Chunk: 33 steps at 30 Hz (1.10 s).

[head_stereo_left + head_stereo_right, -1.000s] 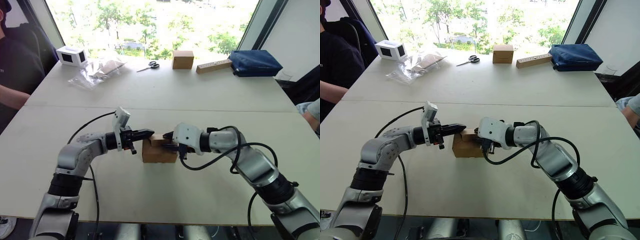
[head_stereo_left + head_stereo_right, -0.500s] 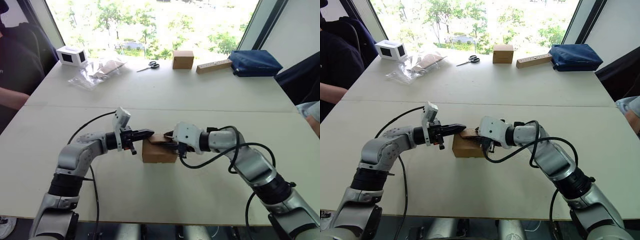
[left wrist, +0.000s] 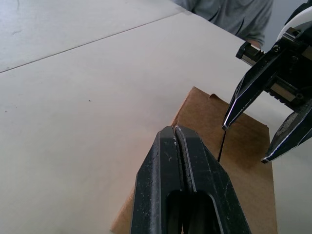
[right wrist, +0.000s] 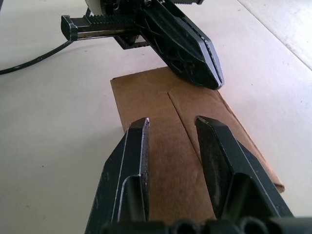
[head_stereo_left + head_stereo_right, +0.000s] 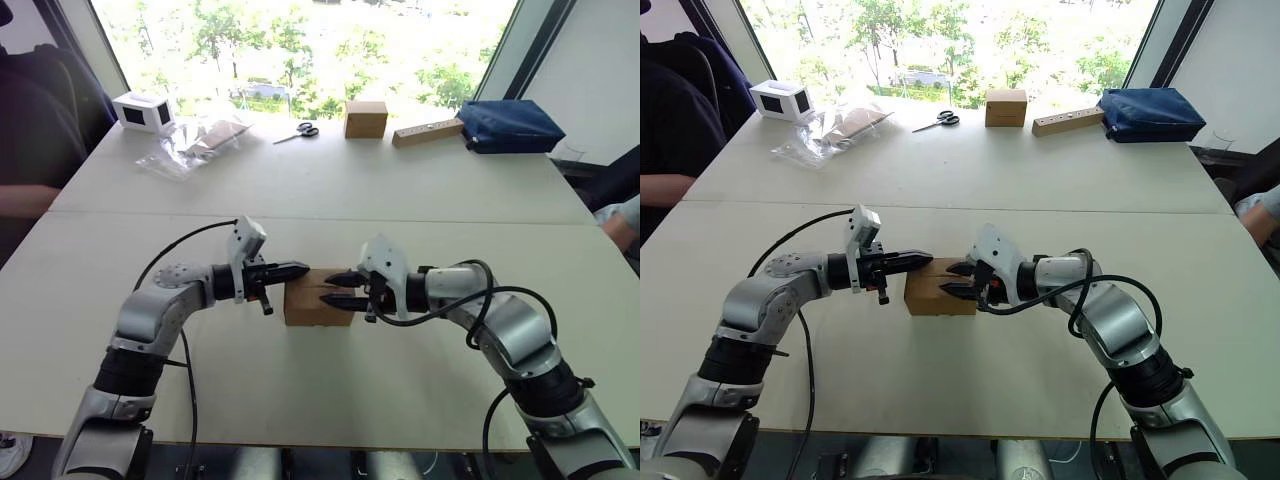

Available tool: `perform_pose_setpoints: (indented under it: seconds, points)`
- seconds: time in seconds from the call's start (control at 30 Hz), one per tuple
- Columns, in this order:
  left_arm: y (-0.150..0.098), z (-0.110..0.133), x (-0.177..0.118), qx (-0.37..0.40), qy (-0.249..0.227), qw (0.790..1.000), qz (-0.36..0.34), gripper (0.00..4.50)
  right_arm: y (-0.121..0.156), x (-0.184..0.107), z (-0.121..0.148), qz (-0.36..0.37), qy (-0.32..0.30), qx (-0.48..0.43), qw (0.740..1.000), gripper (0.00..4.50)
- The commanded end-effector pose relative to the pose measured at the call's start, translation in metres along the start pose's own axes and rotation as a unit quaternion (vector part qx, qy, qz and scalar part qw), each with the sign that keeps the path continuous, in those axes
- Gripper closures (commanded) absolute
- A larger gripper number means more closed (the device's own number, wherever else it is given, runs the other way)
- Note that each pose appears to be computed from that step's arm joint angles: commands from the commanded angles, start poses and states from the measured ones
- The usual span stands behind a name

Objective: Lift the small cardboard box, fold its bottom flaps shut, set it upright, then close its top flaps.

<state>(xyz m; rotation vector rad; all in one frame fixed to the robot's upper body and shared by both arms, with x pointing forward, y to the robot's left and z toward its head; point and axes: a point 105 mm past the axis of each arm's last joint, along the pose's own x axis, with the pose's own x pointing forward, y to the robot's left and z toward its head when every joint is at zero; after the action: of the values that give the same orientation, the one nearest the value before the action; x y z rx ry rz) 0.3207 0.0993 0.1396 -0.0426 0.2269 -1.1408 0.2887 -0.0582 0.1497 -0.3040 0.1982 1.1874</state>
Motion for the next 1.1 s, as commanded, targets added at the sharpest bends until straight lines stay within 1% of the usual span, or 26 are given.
perform_pose_setpoints:
  seconds: [0.03,0.1,0.23,0.33,0.37,0.43,0.5,0.7,0.77,0.83,0.9,1.1]
  points:
    - [-0.006,0.025,-0.005,-0.008,-0.04,0.999,-0.01,4.5,-0.009,-0.01,0.025,-0.023,-0.063,0.018,0.998,3.0]
    - [-0.012,0.037,-0.009,-0.011,-0.055,0.998,-0.019,4.5,-0.013,-0.013,0.03,-0.032,-0.079,0.028,0.996,3.0]
    - [-0.021,0.036,-0.013,0.021,-0.018,0.999,-0.02,4.5,-0.014,-0.015,0.025,-0.036,-0.07,0.03,0.996,3.0]
    - [-0.029,0.038,-0.015,0.03,-0.015,0.999,-0.021,4.5,-0.012,-0.014,0.023,-0.034,-0.07,0.036,0.996,3.0]
    - [-0.03,0.035,-0.015,0.036,-0.006,0.999,-0.018,4.5,-0.012,-0.014,0.023,-0.033,-0.071,0.038,0.996,3.0]
    - [-0.035,0.02,-0.014,0.055,0.022,0.998,-0.019,4.5,-0.009,-0.011,0.021,-0.029,-0.071,0.04,0.996,3.0]
    - [-0.034,0.012,-0.01,0.063,0.03,0.997,-0.012,4.5,-0.007,-0.009,0.019,-0.024,-0.066,0.042,0.997,3.0]
    - [-0.032,0.011,-0.001,0.05,0.017,0.999,-0.004,4.5,0.002,0.001,0.007,-0.01,-0.037,0.034,0.999,3.0]
    - [-0.034,0.009,0.0,0.053,0.025,0.998,-0.008,4.5,0.002,0.004,-0.002,-0.014,-0.011,0.025,1.0,3.0]
    - [-0.034,-0.002,-0.002,0.064,0.053,0.997,-0.008,4.5,0.002,0.007,-0.012,-0.019,0.021,0.018,0.999,3.0]
    - [-0.034,-0.01,-0.003,0.069,0.072,0.995,-0.008,4.5,0.002,0.007,-0.017,-0.019,0.033,0.016,0.999,3.0]
    - [-0.036,-0.011,-0.003,0.068,0.07,0.995,-0.017,4.5,0.001,0.007,-0.018,-0.022,0.039,0.017,0.999,3.0]
